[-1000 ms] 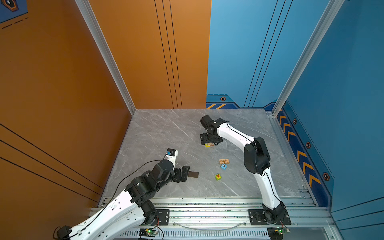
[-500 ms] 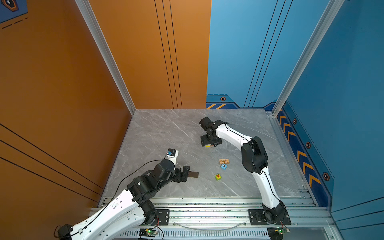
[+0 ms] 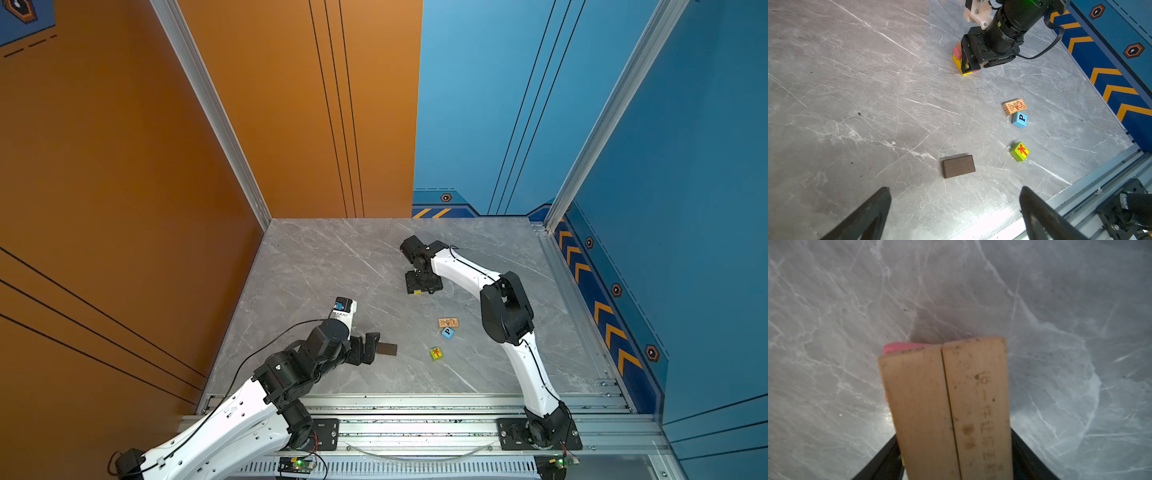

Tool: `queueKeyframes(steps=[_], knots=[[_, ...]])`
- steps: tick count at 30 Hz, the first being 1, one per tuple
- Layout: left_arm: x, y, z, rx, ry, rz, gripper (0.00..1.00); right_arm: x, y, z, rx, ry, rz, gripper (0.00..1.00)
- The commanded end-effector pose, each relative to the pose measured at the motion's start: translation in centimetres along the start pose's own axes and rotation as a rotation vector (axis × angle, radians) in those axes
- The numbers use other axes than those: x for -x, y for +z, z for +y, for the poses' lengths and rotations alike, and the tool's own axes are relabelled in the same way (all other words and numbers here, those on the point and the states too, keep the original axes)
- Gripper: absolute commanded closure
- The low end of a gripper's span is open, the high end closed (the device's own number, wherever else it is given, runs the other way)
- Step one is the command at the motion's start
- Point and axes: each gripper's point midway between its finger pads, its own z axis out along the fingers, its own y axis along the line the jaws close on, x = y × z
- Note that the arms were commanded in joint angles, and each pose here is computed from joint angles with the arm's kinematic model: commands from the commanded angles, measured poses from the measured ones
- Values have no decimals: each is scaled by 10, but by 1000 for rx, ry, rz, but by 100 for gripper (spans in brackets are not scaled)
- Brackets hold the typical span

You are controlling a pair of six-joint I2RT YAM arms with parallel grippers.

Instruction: Build the wood block tower

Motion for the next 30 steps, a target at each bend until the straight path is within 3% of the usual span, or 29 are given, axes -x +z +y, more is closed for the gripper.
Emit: queueKeyframes(steps=[1,7,12,30], knots=[[-5,0,3,13,9,14,2,-1,7,-6,-25,16,23,28],[-5,1,4,17,11,15,2,-2,8,-1,-7,5,30,23],[-5,1,4,20,12,14,2,5,-4,0,0,-13,-1,11],[0,3,10,49,3,17,2,36,4,0,31,18,-18,10]])
